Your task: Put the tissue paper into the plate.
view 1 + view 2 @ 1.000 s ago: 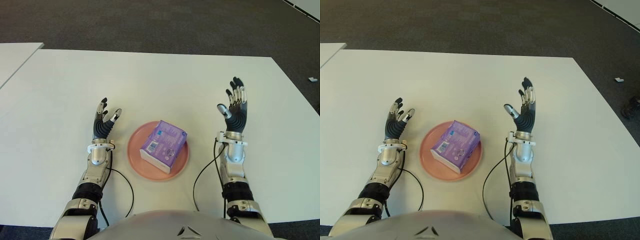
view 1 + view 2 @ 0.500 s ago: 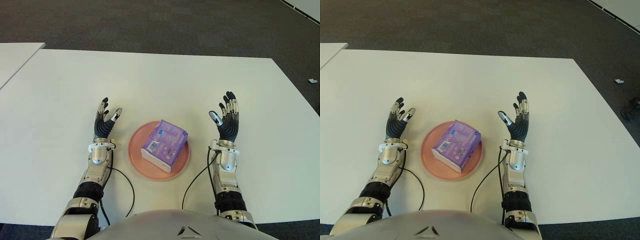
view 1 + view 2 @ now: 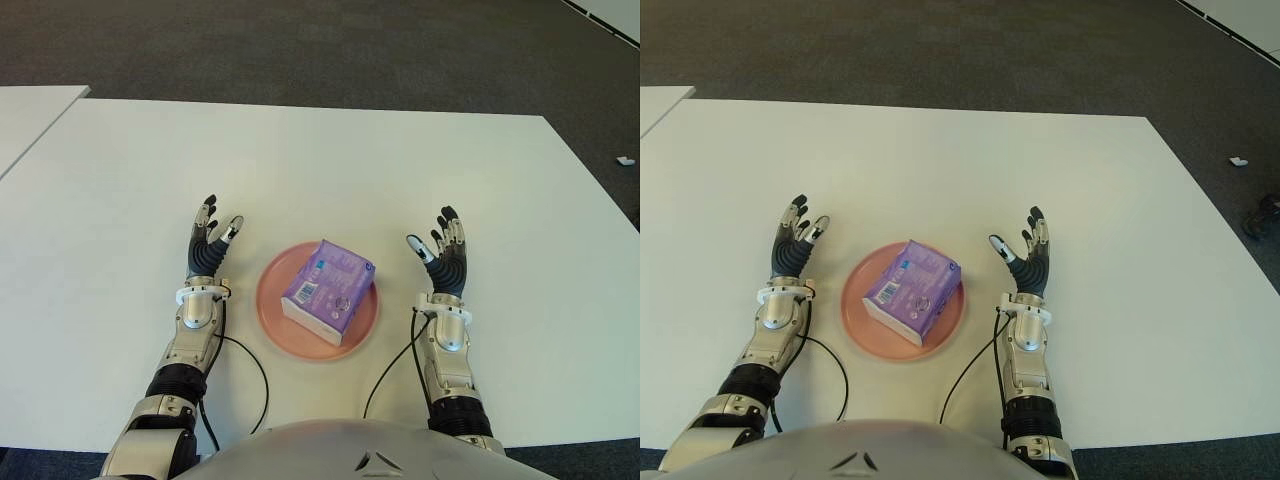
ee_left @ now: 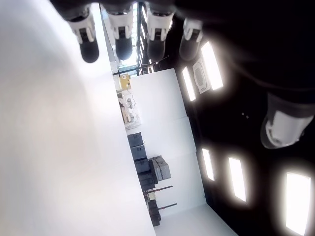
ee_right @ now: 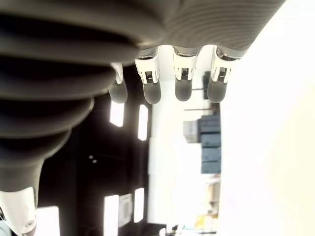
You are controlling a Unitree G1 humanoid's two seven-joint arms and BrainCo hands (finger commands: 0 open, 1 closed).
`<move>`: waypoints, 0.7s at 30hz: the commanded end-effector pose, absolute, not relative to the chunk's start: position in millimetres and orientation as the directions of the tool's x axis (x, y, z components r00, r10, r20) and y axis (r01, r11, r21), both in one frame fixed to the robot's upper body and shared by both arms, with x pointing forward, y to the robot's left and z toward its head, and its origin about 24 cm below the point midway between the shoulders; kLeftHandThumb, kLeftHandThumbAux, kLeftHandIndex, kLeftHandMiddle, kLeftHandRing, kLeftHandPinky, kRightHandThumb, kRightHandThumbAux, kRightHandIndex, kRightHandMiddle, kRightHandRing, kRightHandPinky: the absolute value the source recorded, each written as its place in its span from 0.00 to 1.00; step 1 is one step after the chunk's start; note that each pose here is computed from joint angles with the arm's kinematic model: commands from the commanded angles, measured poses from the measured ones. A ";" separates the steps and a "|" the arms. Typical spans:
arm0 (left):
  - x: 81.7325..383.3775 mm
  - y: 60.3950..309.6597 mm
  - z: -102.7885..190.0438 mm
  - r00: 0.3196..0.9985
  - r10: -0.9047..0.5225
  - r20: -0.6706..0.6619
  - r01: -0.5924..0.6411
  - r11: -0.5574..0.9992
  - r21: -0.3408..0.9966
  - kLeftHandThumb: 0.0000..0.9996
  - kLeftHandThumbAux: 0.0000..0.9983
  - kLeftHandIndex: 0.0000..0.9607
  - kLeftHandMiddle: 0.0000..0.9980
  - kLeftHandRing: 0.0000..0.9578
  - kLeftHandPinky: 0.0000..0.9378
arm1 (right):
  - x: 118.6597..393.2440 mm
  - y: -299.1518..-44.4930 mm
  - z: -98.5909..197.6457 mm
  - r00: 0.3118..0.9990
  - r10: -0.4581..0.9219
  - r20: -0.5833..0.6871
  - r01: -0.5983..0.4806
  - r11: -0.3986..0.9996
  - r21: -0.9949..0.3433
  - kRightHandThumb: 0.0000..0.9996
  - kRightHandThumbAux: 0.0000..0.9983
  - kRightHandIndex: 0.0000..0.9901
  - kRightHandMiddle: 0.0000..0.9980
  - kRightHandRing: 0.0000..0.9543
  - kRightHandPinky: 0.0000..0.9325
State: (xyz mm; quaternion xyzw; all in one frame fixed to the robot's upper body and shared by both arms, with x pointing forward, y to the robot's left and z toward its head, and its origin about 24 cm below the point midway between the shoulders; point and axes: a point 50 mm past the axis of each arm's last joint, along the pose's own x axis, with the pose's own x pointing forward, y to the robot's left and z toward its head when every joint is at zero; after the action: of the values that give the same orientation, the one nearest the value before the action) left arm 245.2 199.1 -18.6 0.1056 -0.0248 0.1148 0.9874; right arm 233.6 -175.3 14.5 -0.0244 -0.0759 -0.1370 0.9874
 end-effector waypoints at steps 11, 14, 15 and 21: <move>222.3 199.9 -44.6 0.973 0.225 -0.055 -0.209 0.954 0.215 0.03 0.43 0.00 0.00 0.00 0.00 | 230.3 -172.1 -3.2 0.984 -0.174 -0.021 0.173 0.983 -0.062 0.00 0.66 0.00 0.00 0.00 0.00; 222.3 199.9 -44.7 0.973 0.224 -0.056 -0.206 0.952 0.225 0.03 0.44 0.00 0.00 0.00 0.00 | 230.3 -173.0 -6.8 0.985 -0.162 -0.058 0.158 0.985 -0.064 0.00 0.66 0.00 0.00 0.00 0.00; 222.2 200.4 -44.6 0.973 0.223 -0.056 -0.205 0.952 0.229 0.03 0.44 0.00 0.00 0.00 0.00 | 230.3 -172.9 -8.0 0.985 -0.158 -0.071 0.153 0.986 -0.064 0.00 0.67 0.00 0.00 0.00 0.00; 221.7 200.7 -44.0 0.974 0.220 -0.050 -0.203 0.950 0.236 0.02 0.44 0.00 0.00 0.00 0.00 | 231.4 -172.3 -13.0 0.980 -0.144 -0.136 0.138 0.989 -0.053 0.00 0.70 0.00 0.00 0.00 0.00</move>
State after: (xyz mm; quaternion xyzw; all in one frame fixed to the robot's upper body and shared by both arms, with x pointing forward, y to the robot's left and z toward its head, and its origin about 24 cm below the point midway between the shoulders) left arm 244.9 201.3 -18.2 0.1083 -0.0235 0.1100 0.9877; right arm 237.1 -171.6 1.7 -0.0300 0.0179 -0.0716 0.9968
